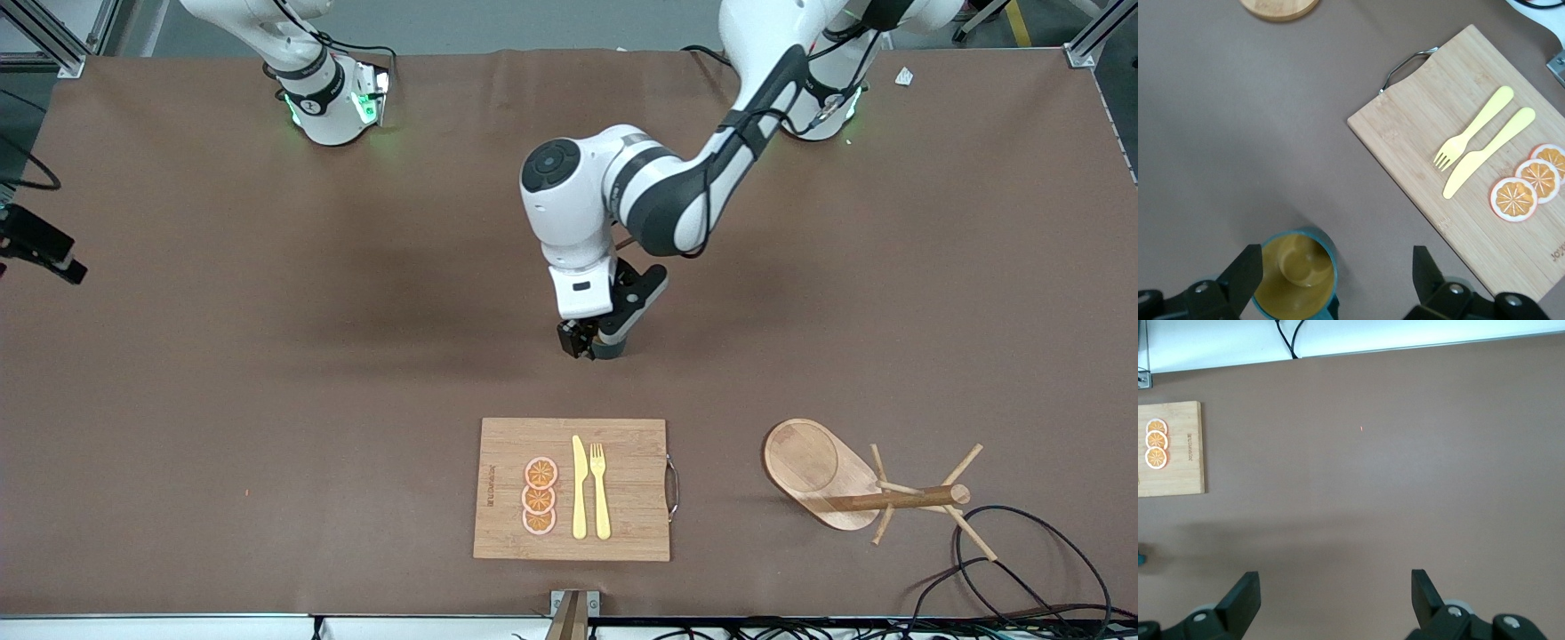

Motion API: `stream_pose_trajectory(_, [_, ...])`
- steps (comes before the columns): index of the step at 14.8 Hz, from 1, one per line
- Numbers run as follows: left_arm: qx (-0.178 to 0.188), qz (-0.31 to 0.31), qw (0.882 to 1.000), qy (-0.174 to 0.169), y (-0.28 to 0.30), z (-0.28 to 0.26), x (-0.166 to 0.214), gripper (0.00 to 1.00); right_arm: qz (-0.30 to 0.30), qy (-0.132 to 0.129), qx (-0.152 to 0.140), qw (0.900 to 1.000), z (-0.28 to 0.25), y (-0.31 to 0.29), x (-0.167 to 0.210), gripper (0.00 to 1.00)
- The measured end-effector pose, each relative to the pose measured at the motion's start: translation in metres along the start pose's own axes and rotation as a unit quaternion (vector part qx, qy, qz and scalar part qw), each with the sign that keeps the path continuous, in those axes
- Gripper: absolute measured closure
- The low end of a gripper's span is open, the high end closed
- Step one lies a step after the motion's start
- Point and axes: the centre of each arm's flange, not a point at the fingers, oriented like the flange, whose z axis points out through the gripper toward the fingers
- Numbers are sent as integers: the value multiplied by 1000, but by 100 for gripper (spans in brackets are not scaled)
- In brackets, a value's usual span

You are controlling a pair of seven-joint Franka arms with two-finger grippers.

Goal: Pass cup and hang on rack

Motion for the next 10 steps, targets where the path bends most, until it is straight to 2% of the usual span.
stream_pose_trajectory(4, [-6,-49,998,32,-5,4,-52,0,0,-24,-16,1000,30,5,-2,0])
stream_pose_trajectory(7, [-3,-86,996,36,-8,15,-81,0,-4,-32,-16,999,42,3,-2,0])
stream_pose_trajectory(10, [5,-109,993,39,-9,35,-92,0,-6,-35,-16,999,45,4,-2,0])
